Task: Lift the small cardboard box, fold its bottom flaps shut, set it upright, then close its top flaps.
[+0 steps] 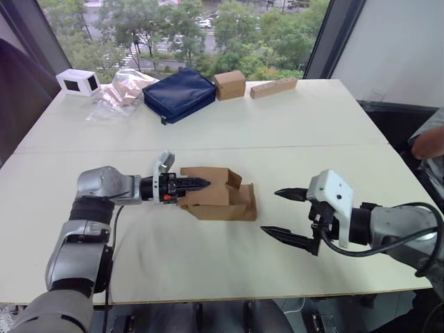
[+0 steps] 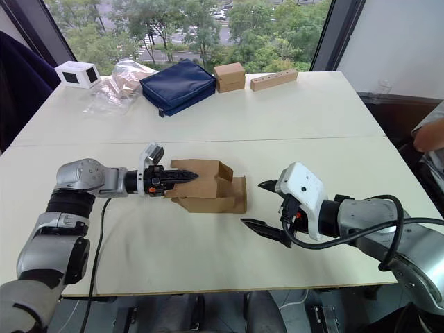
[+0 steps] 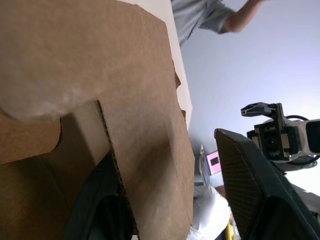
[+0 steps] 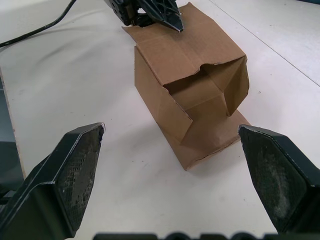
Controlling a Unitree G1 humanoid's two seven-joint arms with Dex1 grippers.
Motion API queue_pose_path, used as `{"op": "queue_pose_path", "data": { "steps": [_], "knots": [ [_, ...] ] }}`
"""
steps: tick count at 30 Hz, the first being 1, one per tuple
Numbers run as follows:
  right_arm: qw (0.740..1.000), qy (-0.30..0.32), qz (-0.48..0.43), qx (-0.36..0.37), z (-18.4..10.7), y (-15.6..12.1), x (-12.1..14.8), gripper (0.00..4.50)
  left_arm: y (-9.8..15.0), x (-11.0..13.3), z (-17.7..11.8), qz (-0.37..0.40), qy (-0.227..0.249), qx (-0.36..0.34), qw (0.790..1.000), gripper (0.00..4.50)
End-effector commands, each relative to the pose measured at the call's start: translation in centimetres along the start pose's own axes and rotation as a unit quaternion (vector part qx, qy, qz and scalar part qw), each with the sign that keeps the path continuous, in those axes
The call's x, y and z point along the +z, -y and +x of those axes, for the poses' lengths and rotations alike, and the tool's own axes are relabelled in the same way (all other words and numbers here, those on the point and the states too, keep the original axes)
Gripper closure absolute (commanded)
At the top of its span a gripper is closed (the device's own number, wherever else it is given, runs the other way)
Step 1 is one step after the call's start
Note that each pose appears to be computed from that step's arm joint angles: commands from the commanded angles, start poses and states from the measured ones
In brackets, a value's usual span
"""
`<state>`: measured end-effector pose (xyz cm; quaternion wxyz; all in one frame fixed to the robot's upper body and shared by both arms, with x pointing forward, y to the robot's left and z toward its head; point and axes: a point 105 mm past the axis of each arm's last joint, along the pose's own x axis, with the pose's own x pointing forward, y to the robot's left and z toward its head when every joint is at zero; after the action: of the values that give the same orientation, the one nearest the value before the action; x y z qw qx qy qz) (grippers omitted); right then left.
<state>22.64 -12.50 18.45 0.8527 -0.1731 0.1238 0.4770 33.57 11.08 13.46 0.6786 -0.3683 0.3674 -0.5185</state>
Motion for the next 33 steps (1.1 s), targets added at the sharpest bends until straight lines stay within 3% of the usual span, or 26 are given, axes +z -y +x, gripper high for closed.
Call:
{"op": "queue_pose_path", "data": {
  "steps": [1,3,11,16,18,22,23,26,33],
  "knots": [
    [1.0,0.011,-0.017,-0.009,-0.4,0.1,0.5,0.0,1.4,0.7,0.3,0.015,0.002,-0.026,1.0,3.71],
    [1.0,0.012,-0.016,-0.008,-0.4,0.1,0.4,0.0,1.6,0.7,0.2,0.014,0.002,-0.033,0.999,4.46],
    [1.0,0.016,-0.015,-0.006,-0.3,0.3,0.2,0.0,2.4,0.3,0.0,0.021,-0.002,-0.045,0.999,4.46],
    [0.996,0.089,0.012,-0.031,-0.6,1.6,2.2,0.0,4.5,2.4,-1.1,0.147,0.046,-0.049,0.987,4.46],
    [0.988,0.138,0.026,-0.061,-1.0,3.1,3.7,0.0,6.8,4.0,-1.7,0.221,0.075,-0.061,0.97,4.46],
    [0.949,0.28,0.068,-0.125,-2.1,6.5,8.1,0.0,13.1,6.7,-3.1,0.383,0.123,-0.087,0.911,4.46],
    [0.938,0.316,0.075,-0.124,-2.2,6.9,9.4,0.55,14.4,7.0,-3.3,0.408,0.128,-0.097,0.899,4.5],
    [0.909,0.387,0.085,-0.127,-2.4,7.8,12.4,1.51,16.6,7.0,-3.6,0.451,0.127,-0.114,0.876,4.5],
    [0.87,0.465,0.098,-0.13,-3.2,9.6,17.1,4.22,18.8,7.5,-3.7,0.502,0.128,-0.127,0.846,4.5]
  ]
}}
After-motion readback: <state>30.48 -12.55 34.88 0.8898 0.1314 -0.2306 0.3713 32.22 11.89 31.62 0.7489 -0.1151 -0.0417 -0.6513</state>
